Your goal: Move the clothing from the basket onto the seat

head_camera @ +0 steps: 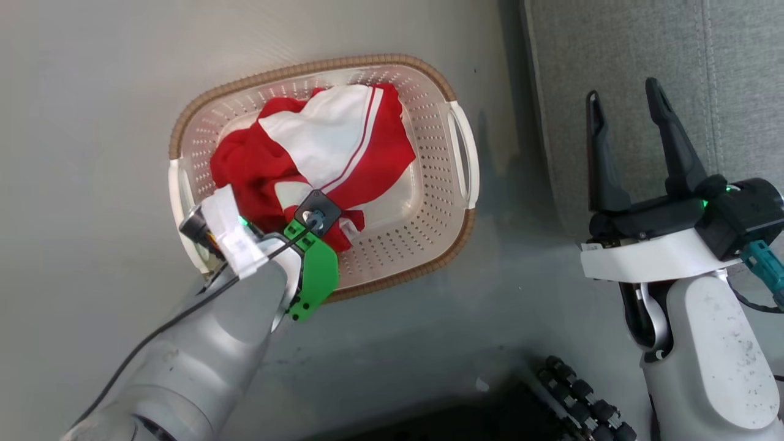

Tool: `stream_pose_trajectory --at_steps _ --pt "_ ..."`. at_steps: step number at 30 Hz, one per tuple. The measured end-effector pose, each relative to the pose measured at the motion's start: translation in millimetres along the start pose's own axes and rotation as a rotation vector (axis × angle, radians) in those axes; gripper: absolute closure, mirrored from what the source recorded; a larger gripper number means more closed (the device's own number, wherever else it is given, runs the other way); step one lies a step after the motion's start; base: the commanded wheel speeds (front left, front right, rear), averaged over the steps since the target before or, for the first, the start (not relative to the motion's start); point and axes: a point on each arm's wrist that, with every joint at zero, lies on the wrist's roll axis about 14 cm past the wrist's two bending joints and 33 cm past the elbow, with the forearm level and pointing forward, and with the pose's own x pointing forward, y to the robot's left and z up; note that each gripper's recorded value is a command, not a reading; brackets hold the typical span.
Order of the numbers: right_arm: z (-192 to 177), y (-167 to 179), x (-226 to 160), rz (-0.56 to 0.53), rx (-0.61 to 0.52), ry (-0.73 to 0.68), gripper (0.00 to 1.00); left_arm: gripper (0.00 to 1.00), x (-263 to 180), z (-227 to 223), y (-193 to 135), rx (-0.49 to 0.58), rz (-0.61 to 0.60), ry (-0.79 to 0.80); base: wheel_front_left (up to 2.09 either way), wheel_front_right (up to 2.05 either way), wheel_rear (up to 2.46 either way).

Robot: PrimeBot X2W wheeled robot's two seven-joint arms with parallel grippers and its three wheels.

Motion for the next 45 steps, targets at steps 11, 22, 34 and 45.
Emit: stream_pose_trajectory --at_steps 11,22,34,45 --pt "31.7 9.5 -25.8 0.026 0.001 -0.046 0.0 1.0 -55.5 35.7 -1.8 -0.266 0.096 -0.267 0.0 0.0 0.0" --pt "64.8 22.8 -61.3 0.046 0.022 -0.108 0.0 1.0 -138.7 97.6 8.4 -0.384 0.218 -0.588 0.0 0.0 0.0" --pt "103.9 41.8 -95.8 0.091 0.025 -0.187 0.0 1.0 -271.8 147.8 19.7 -0.354 0.379 -1.007 0.0 0.0 0.0" --pt "129.7 54.8 -119.7 0.123 0.021 -0.241 0.0 1.0 -393.7 187.4 13.3 -0.28 0.453 -1.375 0.0 0.0 0.0"
